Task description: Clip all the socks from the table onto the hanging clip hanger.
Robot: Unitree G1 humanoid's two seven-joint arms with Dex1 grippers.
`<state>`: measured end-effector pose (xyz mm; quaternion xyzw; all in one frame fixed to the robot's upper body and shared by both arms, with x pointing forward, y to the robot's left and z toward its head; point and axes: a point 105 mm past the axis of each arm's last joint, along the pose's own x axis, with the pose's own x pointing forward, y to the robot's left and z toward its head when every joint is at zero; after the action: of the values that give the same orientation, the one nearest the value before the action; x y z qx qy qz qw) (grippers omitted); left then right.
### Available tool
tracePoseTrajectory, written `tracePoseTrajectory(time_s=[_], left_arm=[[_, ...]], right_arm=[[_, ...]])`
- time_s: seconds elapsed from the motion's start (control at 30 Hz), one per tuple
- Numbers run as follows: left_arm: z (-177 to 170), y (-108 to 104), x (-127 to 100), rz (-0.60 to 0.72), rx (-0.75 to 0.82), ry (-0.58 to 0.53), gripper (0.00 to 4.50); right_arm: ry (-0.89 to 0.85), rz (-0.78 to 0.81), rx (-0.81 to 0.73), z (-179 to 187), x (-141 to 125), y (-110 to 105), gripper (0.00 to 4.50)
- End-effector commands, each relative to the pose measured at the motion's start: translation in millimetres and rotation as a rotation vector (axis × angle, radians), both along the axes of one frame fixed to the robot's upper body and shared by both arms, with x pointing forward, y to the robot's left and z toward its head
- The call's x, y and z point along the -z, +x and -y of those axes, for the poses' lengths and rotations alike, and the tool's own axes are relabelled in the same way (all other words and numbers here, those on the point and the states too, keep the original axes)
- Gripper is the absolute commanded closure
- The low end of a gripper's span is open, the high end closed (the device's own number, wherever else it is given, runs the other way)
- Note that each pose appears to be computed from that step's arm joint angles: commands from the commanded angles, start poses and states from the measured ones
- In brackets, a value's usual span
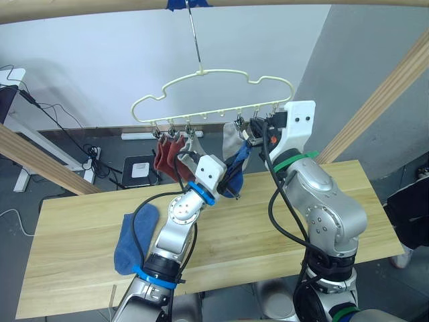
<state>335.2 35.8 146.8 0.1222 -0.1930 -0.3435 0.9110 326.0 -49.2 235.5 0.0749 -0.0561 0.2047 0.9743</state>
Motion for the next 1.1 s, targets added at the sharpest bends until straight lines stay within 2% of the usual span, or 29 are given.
tracePoseTrajectory(time_s=[0.03,0.47,0.57,0.73,0.9,1.1], left_arm=[[1,-1,-7,0.029,-0.012,-0.020,4.49],[4,2,-9,0.019,-0.028,-0.052,4.49],[4,2,-10,0.019,-0.028,-0.053,4.50],[7,1,-12,0.026,-0.010,-0.061,4.50],[6,2,-11,0.026,-0.015,-0.054,4.50],[5,4,-6,-0.032,0.003,-0.055,2.74]], right_arm=[[0.017,0.061,-0.022,-4,-14,-10,4.50],[0.029,0.049,-0.007,-2,-13,-9,4.50],[0.033,0.056,0.005,0,-15,-10,3.56],[0.024,0.045,-0.015,1,-13,-12,1.69],[-0.010,0.062,-0.075,3,-13,-23,1.69],[-0.180,0.143,-0.216,3,-6,-49,1.64]])
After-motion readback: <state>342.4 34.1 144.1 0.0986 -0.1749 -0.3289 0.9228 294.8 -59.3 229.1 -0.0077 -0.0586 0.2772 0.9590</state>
